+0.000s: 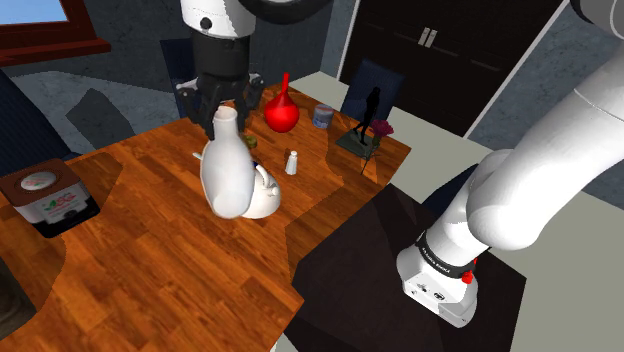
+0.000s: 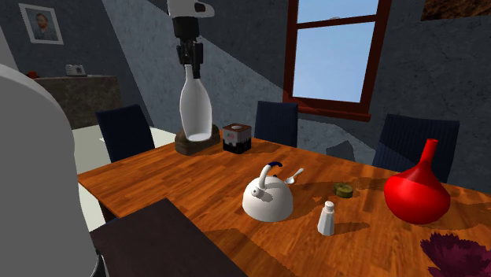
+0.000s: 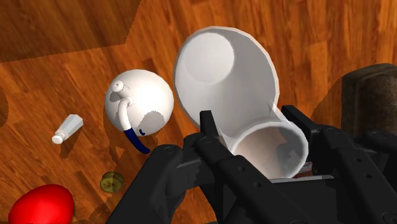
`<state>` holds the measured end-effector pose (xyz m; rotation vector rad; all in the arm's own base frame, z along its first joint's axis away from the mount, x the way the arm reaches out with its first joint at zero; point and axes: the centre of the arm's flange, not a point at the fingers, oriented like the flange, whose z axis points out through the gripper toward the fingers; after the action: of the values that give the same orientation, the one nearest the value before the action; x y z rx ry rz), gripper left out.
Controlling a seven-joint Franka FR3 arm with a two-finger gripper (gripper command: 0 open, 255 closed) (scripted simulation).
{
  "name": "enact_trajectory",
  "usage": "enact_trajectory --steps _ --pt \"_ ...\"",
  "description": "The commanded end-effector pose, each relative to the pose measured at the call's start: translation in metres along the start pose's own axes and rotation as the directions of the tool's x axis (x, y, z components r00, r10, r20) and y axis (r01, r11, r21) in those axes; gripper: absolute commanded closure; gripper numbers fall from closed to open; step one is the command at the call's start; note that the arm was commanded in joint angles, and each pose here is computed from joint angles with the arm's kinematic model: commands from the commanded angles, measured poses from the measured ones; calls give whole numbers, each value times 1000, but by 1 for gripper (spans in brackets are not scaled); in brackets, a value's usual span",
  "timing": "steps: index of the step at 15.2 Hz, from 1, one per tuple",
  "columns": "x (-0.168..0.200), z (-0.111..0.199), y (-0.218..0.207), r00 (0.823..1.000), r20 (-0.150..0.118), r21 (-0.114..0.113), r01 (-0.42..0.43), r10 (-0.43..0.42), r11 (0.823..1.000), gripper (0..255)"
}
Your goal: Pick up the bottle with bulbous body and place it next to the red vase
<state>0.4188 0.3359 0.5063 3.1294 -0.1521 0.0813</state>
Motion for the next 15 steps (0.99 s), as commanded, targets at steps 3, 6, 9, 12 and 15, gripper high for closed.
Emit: enact_trajectory --steps 3,6,9,12,15 --pt "2 -20 1 1000 0 0 0 0 1000 255" --pt "3 -36 1 1000 0 0 0 0 1000 255" --pt "4 -52 1 1000 0 0 0 0 1000 255" --pt "5 -68 2 1000 0 0 0 0 1000 255" --pt "5 -84 2 1000 0 0 0 0 1000 255"
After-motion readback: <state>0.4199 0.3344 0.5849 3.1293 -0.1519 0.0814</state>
